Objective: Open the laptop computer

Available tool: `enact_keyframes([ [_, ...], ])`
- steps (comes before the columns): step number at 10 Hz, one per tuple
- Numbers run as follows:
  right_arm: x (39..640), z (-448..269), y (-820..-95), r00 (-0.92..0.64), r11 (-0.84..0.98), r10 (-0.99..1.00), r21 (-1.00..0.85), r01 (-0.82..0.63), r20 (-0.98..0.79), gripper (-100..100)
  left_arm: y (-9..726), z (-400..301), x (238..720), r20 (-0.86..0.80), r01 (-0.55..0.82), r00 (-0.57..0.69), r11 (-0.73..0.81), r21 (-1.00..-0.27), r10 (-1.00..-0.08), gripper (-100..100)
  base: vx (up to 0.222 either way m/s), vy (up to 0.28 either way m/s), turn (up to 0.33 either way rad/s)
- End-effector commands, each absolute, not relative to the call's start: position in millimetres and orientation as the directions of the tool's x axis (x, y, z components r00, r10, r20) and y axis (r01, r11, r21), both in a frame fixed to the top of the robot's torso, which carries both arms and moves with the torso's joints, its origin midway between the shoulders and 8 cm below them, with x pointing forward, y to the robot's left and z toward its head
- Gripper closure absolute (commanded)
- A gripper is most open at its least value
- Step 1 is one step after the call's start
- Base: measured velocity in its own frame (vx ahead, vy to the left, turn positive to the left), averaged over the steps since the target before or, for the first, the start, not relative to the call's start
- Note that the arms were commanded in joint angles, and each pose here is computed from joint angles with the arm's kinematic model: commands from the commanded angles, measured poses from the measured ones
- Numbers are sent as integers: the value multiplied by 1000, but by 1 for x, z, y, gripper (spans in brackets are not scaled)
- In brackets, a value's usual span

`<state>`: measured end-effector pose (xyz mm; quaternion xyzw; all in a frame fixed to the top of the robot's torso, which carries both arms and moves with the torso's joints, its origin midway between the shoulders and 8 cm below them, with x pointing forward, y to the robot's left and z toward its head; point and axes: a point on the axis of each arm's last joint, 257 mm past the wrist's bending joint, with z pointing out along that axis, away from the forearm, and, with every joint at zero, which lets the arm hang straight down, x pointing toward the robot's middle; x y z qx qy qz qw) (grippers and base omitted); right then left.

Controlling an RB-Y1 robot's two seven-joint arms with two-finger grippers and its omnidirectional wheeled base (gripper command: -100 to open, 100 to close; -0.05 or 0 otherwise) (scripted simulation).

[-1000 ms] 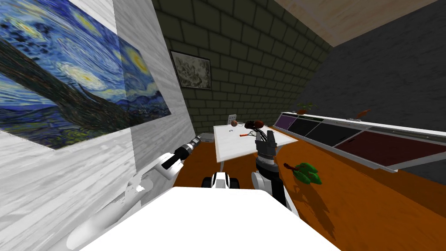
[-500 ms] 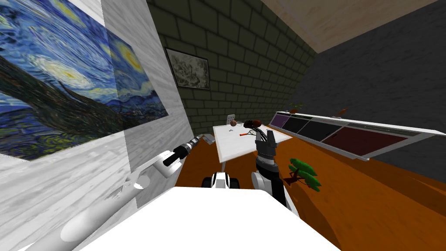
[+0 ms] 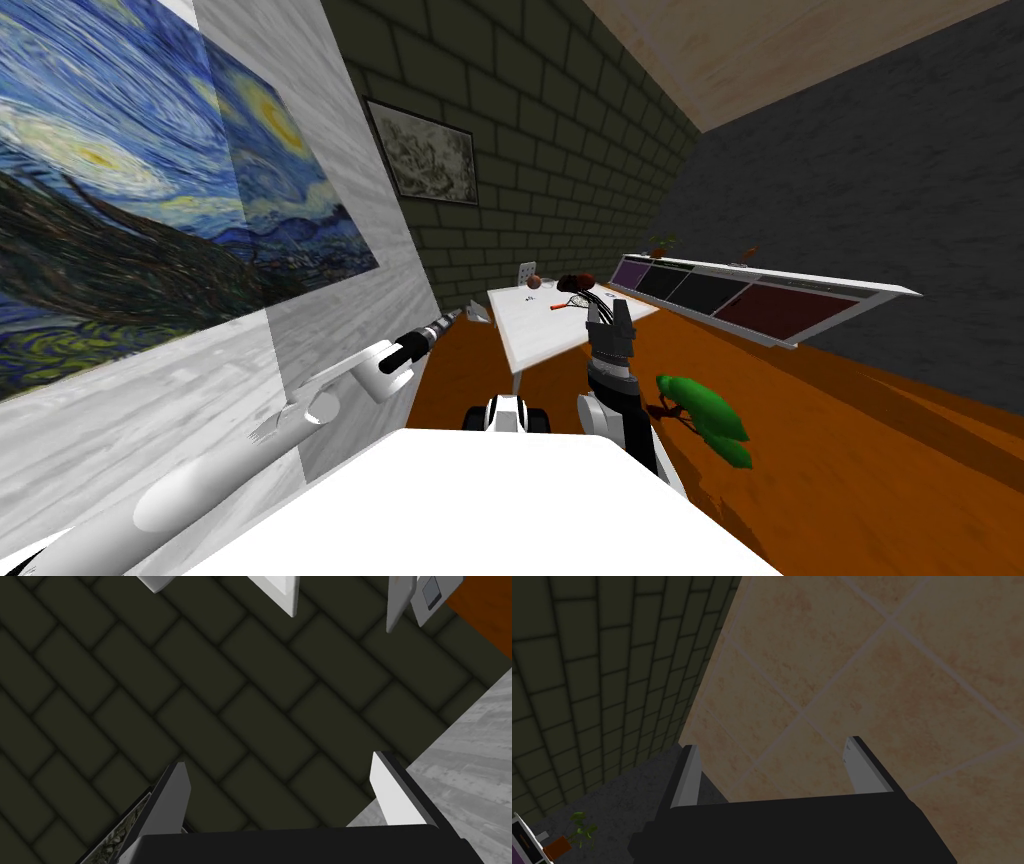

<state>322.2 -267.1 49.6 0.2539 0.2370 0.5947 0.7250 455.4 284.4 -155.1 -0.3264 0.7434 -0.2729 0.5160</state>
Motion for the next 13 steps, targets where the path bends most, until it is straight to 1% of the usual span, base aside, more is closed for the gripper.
enact_keyframes([
  [1, 322, 50, -267, 180, 164, 983, 650, -742, -42, 0, 291, -157, 456, -598, -224, -249, 646, -730, -762, -100, 1, 54, -31],
  [2, 322, 50, -267, 180, 164, 983, 650, -742, -42, 0, 297, -162, 460, -597, -234, -241, 643, -730, -765, -100, 42, 10, -50],
  [4, 322, 50, -267, 180, 163, 983, 650, -742, -41, 0, 292, -155, 454, -597, -228, -246, 644, -730, -763, -100, 25, 5, 7],
  [13, 322, 50, -267, 180, 164, 983, 650, -742, -42, 0, 257, -107, 414, -595, -199, -282, 653, -731, -753, -100, 55, 17, 52],
])
